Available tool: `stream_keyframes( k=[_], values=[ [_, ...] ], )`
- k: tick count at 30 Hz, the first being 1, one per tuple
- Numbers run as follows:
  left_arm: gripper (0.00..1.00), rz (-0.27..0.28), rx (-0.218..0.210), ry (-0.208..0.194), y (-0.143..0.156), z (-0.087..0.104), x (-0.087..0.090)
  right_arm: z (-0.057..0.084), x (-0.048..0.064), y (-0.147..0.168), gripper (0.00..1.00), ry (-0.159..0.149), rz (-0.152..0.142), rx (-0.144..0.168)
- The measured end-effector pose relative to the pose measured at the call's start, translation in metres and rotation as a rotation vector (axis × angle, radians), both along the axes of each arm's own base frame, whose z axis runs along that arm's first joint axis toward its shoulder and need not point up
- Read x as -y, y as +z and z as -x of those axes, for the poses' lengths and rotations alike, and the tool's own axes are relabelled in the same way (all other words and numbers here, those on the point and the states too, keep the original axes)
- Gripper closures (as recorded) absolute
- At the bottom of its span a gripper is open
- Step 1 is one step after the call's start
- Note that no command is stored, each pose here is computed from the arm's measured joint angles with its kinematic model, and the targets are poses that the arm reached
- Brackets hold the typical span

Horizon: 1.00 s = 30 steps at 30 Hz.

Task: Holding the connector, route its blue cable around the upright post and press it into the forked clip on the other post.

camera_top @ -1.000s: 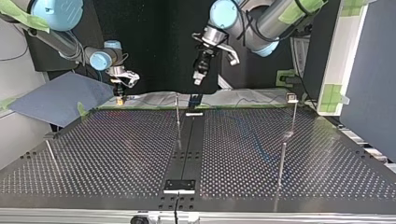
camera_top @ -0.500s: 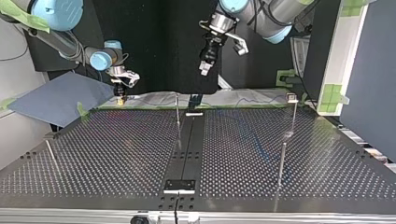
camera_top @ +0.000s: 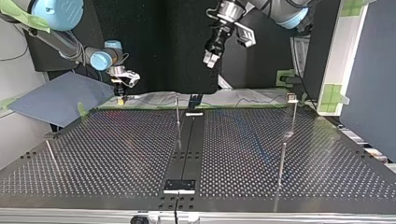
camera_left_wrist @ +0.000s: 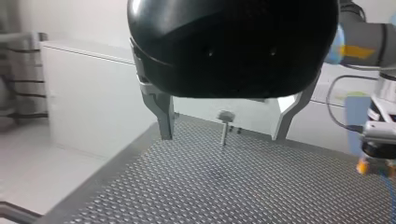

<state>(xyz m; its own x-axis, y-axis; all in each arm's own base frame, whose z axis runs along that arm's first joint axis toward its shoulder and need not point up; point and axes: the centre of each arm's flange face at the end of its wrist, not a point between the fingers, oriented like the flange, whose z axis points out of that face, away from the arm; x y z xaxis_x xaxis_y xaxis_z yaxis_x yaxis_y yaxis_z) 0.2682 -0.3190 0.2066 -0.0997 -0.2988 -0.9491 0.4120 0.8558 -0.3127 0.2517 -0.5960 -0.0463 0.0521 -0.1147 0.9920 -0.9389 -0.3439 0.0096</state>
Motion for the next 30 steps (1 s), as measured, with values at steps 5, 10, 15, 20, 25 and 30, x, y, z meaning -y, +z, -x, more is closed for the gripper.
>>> stream_keyframes(
  k=[5,10,15,20,25,30],
  values=[
    [0.0,0.014,0.005,0.002,-0.007,0.01,-0.008,0.0,0.0,0.0,1.0,0.0,0.001,-0.001],
    [0.0,0.007,0.008,0.004,-0.018,0.021,-0.015,0.002,0.004,0.003,1.0,-0.011,0.009,-0.01],
    [0.0,0.005,0.009,0.005,-0.029,0.031,-0.023,0.006,0.007,0.007,1.0,-0.037,0.009,-0.025],
    [0.0,-0.004,-0.003,0.005,-0.04,0.044,-0.031,0.005,0.011,0.024,1.0,-0.041,0.02,-0.03],
    [0.0,-0.022,-0.029,0.007,-0.051,0.056,-0.039,-0.001,0.013,0.048,1.0,-0.034,0.031,-0.029],
    [0.0,-0.026,-0.034,0.008,-0.053,0.058,-0.041,-0.008,0.012,0.072,1.0,-0.023,0.04,-0.028]
  ],
)
